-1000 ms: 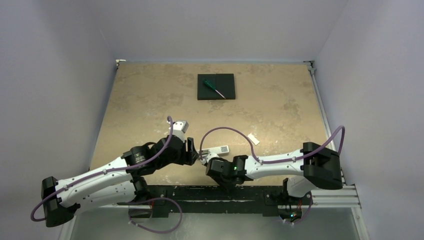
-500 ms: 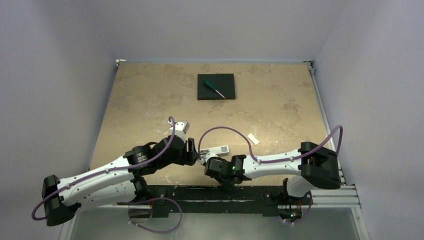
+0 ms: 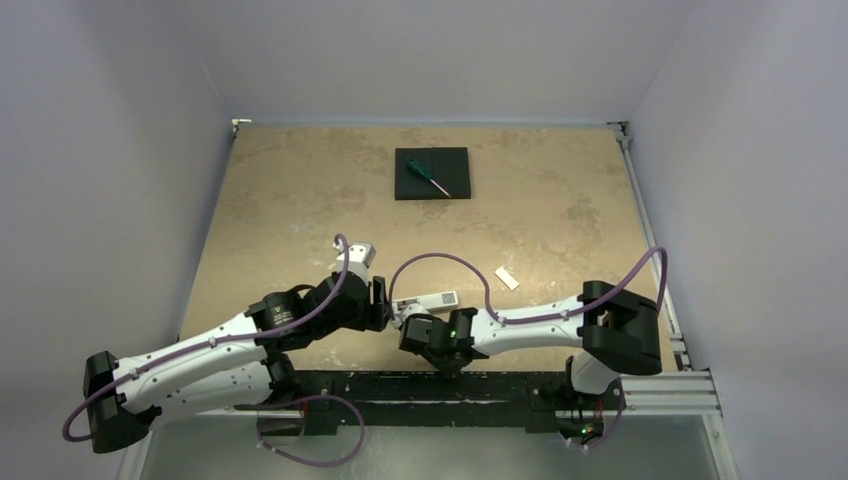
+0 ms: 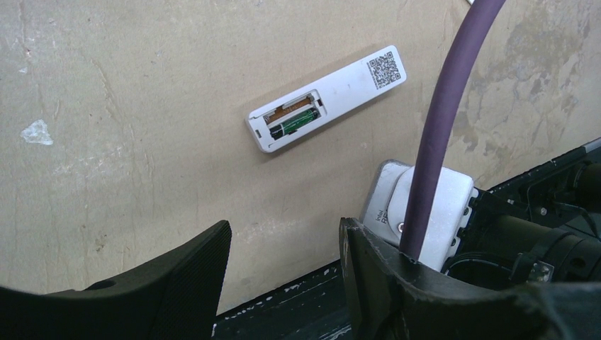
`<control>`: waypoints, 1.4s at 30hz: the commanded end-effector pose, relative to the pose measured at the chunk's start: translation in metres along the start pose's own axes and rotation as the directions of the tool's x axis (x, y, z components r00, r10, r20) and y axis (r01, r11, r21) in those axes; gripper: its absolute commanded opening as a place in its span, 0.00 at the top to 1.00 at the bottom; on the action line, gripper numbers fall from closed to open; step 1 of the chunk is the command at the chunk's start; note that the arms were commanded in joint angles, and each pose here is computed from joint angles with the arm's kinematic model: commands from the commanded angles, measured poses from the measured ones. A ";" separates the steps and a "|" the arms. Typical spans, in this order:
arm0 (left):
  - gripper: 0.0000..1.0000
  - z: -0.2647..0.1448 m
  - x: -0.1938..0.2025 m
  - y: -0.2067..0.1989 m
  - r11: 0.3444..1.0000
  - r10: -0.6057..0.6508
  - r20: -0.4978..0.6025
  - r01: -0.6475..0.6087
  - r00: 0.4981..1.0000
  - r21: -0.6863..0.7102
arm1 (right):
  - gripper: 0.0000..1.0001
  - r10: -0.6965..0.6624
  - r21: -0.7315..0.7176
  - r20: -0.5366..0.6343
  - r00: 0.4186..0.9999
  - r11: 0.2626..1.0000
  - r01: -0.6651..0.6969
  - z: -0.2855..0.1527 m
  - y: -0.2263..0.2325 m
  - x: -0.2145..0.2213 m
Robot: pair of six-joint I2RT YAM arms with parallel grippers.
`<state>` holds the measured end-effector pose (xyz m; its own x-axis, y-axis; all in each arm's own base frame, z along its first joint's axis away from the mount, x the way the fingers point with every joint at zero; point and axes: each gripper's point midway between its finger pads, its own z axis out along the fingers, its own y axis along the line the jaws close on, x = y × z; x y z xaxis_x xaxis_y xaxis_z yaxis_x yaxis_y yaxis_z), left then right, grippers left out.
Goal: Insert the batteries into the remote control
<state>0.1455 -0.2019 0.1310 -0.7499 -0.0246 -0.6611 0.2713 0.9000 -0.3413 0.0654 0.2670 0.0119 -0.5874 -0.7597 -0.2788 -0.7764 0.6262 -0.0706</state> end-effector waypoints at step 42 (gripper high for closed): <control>0.46 -0.014 0.001 0.031 0.974 -0.222 0.126 0.227 0.967 -0.022 | 1.00 -0.333 0.093 0.426 0.841 0.941 0.325 -0.091 -0.028 -0.128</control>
<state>0.1395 -0.1760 0.1256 -0.7373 -0.2229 -0.6378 0.1239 0.8834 -0.4519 0.1261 0.3149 0.1085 -0.2990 -0.7824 -0.5463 -0.8651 0.4638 -0.1908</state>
